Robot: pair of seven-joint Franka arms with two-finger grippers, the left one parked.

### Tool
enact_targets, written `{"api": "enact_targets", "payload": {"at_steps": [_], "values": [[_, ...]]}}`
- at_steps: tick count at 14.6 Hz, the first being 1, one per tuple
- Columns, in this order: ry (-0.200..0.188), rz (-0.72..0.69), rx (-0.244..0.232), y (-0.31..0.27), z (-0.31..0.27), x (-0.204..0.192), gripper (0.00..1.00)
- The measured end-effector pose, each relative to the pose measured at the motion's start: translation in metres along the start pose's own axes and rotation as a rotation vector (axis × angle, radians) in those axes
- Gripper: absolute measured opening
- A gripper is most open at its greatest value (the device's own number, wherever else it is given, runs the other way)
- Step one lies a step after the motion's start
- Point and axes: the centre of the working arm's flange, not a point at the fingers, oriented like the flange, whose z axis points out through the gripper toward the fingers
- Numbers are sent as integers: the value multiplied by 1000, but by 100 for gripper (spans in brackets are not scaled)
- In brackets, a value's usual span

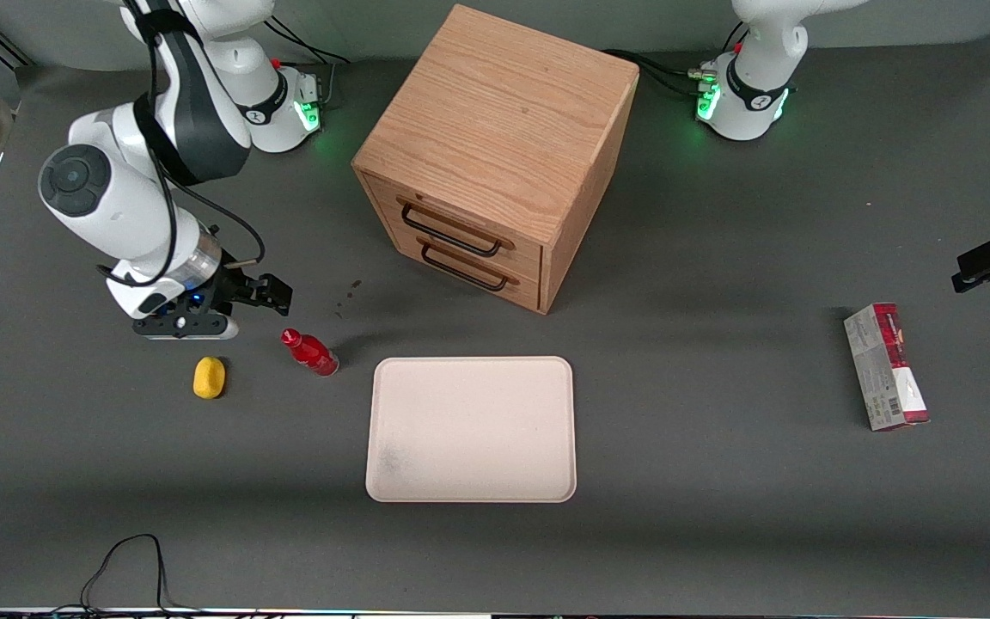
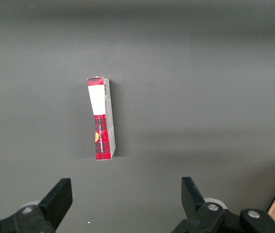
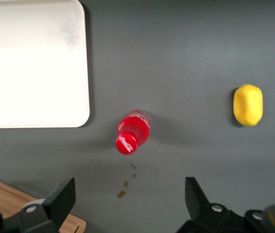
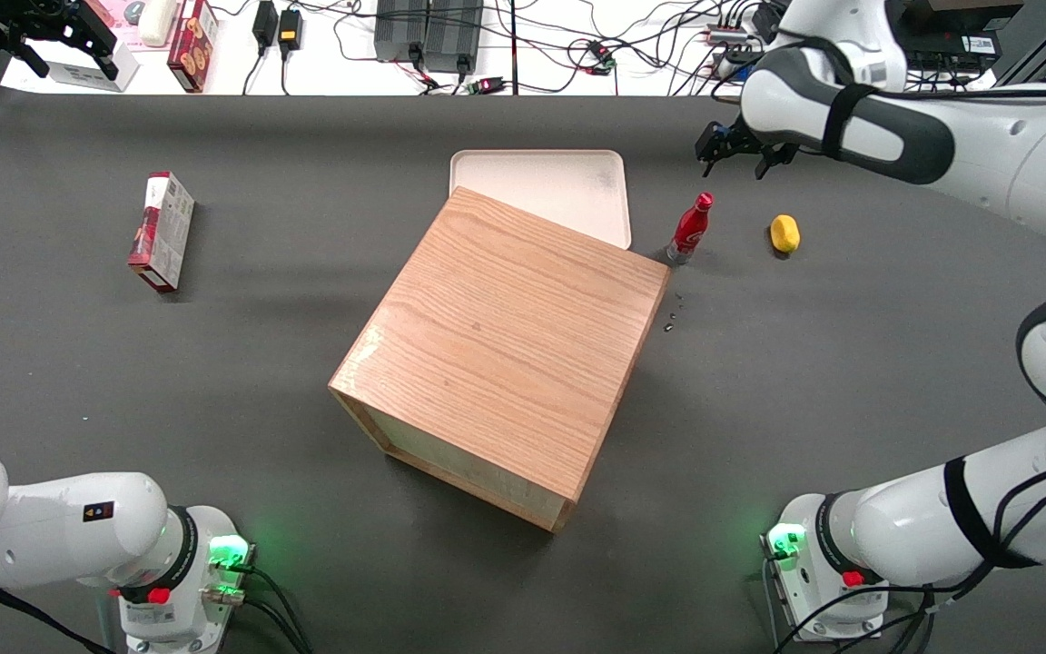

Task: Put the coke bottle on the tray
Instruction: 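Move the open right gripper down over the red Coca-Cola bottle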

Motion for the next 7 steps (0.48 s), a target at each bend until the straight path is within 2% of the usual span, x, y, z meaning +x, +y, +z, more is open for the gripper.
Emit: {"api": "enact_targets", "payload": {"at_steps": [7], "values": [[11, -13, -3, -13, 72, 17, 100]]}}
